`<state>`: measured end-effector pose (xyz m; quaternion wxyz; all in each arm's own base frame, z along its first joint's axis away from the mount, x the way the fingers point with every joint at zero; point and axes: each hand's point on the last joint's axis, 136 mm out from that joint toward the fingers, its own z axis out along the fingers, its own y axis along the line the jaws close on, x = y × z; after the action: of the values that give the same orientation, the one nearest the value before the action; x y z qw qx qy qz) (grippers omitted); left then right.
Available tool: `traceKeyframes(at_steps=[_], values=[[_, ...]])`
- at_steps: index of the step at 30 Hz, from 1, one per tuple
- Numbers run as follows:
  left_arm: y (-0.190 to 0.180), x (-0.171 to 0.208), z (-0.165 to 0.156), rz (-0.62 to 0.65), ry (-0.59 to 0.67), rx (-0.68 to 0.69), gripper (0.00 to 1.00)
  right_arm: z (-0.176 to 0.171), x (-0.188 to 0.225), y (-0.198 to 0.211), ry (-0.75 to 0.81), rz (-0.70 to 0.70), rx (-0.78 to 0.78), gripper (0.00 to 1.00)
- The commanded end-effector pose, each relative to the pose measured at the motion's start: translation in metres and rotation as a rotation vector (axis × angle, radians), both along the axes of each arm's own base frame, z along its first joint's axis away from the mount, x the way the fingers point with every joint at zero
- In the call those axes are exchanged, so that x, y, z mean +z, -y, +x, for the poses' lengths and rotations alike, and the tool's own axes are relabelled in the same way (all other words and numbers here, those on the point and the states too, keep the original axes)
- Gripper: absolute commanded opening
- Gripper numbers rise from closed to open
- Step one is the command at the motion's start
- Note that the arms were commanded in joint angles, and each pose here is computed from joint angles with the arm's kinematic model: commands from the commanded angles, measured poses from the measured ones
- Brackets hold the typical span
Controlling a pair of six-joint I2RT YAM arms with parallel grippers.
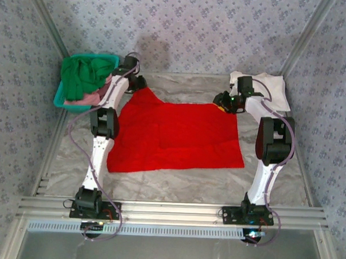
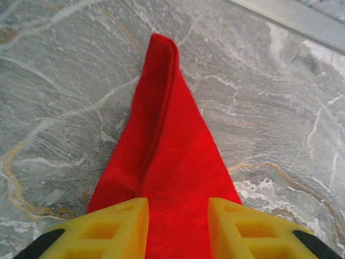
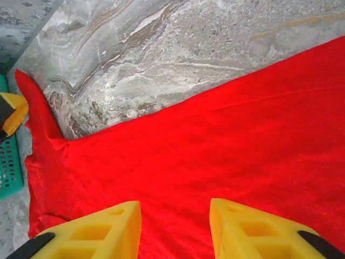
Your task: Fold and stack the t-shirts
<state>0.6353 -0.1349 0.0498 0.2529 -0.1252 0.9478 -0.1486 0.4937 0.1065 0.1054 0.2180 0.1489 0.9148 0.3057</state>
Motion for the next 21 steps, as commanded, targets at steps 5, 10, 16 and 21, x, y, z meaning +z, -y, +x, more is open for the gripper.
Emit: traceKeyframes(at_steps=[5,10,16,21], values=[[0.007,0.015,0.004,-0.019,0.033,-0.017,0.14,0.007,0.003,0.0,0.006,0.017,-0.003,0.41],[0.006,0.021,0.004,-0.013,0.045,-0.016,0.04,0.007,0.003,-0.001,0.005,0.02,-0.002,0.41],[0.001,0.041,0.005,0.011,0.074,-0.009,0.0,0.009,0.005,-0.001,0.011,0.025,-0.005,0.41],[-0.003,0.062,0.005,0.026,0.109,-0.009,0.0,0.009,0.006,0.0,0.012,0.026,-0.006,0.41]])
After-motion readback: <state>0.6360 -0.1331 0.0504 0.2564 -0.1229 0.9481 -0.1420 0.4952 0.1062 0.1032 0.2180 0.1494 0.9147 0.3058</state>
